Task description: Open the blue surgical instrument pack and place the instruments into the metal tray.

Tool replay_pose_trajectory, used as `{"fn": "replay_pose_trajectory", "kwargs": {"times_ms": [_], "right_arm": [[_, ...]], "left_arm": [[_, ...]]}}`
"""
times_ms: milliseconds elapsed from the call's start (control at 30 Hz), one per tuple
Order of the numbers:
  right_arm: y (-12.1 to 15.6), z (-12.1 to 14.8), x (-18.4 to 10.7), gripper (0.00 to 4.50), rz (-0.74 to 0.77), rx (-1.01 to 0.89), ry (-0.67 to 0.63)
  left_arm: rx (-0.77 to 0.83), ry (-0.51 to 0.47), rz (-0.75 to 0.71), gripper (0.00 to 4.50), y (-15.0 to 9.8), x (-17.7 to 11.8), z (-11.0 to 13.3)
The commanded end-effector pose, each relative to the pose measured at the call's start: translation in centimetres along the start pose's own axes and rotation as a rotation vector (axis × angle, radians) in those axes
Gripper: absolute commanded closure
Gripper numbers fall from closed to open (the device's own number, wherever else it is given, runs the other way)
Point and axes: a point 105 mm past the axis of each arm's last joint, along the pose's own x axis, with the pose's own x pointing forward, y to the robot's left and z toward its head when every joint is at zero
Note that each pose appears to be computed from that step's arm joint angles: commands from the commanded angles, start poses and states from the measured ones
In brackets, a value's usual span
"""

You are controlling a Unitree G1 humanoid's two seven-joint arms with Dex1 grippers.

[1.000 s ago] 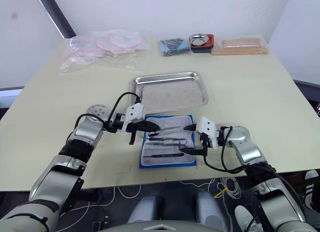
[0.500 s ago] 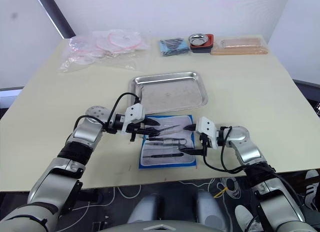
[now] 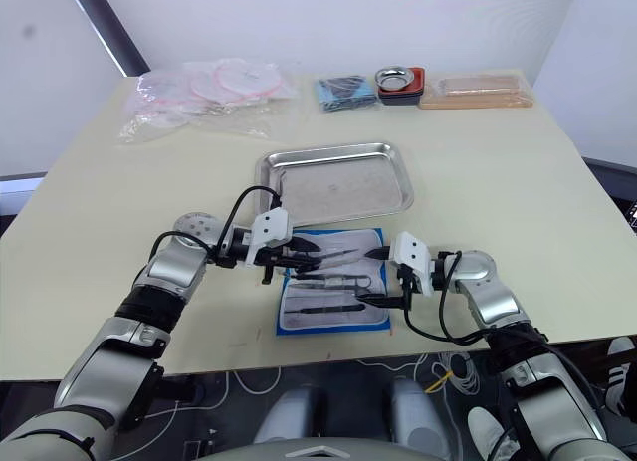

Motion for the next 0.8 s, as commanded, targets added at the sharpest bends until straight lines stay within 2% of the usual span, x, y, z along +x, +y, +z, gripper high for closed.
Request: {"fn": "replay_pose_trajectory", "kwargs": {"times_ms": [33, 133, 233, 467, 800], "right_arm": [[1.9, -6.3, -0.2, 0.0, 0.003, 0.159, 0.208], [1.9, -6.3, -0.2, 0.0, 0.002, 0.158, 0.208], [1.9, -6.3, -0.1, 0.0, 0.004, 0.158, 0.208], [2.0, -6.3, -0.1, 0.0, 0.004, 0.16, 0.209], [1.9, -6.3, -0.2, 0.0, 0.0, 0.16, 0.209]], "left_arm": [[-0.022, 0.027, -0.023, 3.36, -0.6, 0.2, -0.9], [-0.03, 0.046, -0.007, 3.36, -0.6, 0.3, -1.6], [-0.057, 0.023, 0.031, 3.36, 0.0, 0.5, -1.6], [-0.048, 0.039, 0.059, 3.36, 0.6, 0.4, -2.0], [-0.083, 0.006, -0.017, 3.36, -0.7, 0.6, -1.5]]}}
